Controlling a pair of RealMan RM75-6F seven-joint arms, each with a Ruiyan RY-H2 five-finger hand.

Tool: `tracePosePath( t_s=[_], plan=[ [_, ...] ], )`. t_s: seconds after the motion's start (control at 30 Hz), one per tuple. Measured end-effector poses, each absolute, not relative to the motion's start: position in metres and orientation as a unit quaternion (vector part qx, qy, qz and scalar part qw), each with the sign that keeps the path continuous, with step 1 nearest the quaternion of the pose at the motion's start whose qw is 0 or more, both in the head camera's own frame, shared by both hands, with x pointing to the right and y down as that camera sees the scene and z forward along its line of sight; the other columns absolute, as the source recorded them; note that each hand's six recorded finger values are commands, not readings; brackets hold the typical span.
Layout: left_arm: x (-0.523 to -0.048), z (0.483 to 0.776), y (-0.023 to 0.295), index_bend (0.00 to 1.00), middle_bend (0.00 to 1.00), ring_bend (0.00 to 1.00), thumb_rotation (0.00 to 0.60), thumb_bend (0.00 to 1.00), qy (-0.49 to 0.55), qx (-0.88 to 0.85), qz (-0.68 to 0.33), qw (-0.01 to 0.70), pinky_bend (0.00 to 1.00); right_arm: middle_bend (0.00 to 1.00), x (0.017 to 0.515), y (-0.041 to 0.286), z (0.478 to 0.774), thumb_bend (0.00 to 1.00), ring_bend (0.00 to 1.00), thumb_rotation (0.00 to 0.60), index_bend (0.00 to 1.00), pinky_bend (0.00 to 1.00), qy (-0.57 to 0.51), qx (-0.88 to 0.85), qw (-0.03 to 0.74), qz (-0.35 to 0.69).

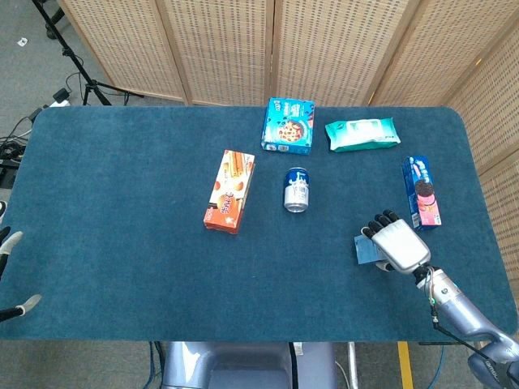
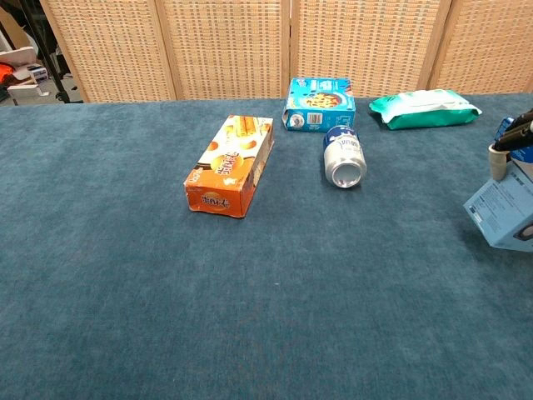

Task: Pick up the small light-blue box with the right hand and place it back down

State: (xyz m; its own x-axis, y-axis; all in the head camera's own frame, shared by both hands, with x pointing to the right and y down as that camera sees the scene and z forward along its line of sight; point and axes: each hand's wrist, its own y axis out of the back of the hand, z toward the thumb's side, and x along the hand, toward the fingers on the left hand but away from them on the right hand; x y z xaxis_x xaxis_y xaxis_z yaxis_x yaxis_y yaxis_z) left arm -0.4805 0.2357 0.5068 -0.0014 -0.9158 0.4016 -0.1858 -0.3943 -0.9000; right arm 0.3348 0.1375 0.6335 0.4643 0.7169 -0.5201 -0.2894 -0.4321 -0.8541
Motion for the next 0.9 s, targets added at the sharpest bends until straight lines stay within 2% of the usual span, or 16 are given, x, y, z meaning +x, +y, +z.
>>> tracePosePath(
  t_s=[0.23, 0.4, 0.53, 0.63, 0.7, 0.77, 0.8, 0.9],
  plan=[
    [-0.48, 0.506, 0.237, 0.0, 0.0, 0.0, 0.6, 0.0, 0.441, -0.626, -0.552, 0.331, 0.0, 0.48, 0.339, 0.145, 0.633, 0.39, 0.3, 0.6, 0.48, 0.25, -0.25, -0.772, 0.377, 0.447],
    [-0.481, 0.506, 0.236, 0.0, 0.0, 0.0, 0.6, 0.0, 0.443, -0.623, -0.554, 0.331, 0.0, 0.48, 0.346, 0.157, 0.65, 0.41, 0.3, 0.6, 0.48, 0.25, -0.3, -0.809, 0.277, 0.423],
    [-0.48, 0.507, 0.237, 0.0, 0.0, 0.0, 0.6, 0.0, 0.441, -0.623, -0.555, 0.332, 0.0, 0.45, 0.356, 0.164, 0.663, 0.41, 0.29, 0.6, 0.48, 0.25, -0.323, -0.819, 0.231, 0.414],
    [-0.479, 0.507, 0.237, 0.0, 0.0, 0.0, 0.6, 0.0, 0.44, -0.623, -0.555, 0.333, 0.0, 0.34, 0.363, 0.168, 0.669, 0.41, 0.21, 0.6, 0.43, 0.25, -0.33, -0.822, 0.216, 0.412],
    [-0.478, 0.507, 0.237, 0.0, 0.0, 0.0, 0.6, 0.0, 0.44, -0.622, -0.555, 0.333, 0.0, 0.16, 0.366, 0.171, 0.67, 0.4, 0.06, 0.6, 0.28, 0.25, -0.329, -0.826, 0.207, 0.408],
    [-0.478, 0.507, 0.237, 0.0, 0.0, 0.0, 0.6, 0.0, 0.44, -0.622, -0.555, 0.334, 0.0, 0.04, 0.367, 0.174, 0.669, 0.39, 0.0, 0.6, 0.18, 0.25, -0.328, -0.831, 0.199, 0.402],
    [-0.478, 0.507, 0.237, 0.0, 0.0, 0.0, 0.6, 0.0, 0.44, -0.622, -0.555, 0.334, 0.0, 0.01, 0.37, 0.175, 0.667, 0.38, 0.0, 0.6, 0.15, 0.23, -0.327, -0.834, 0.197, 0.398],
    [-0.478, 0.508, 0.237, 0.0, 0.0, 0.0, 0.6, 0.0, 0.438, -0.622, -0.556, 0.335, 0.0, 0.0, 0.379, 0.178, 0.662, 0.36, 0.0, 0.6, 0.09, 0.19, -0.32, -0.838, 0.201, 0.393]
  ],
)
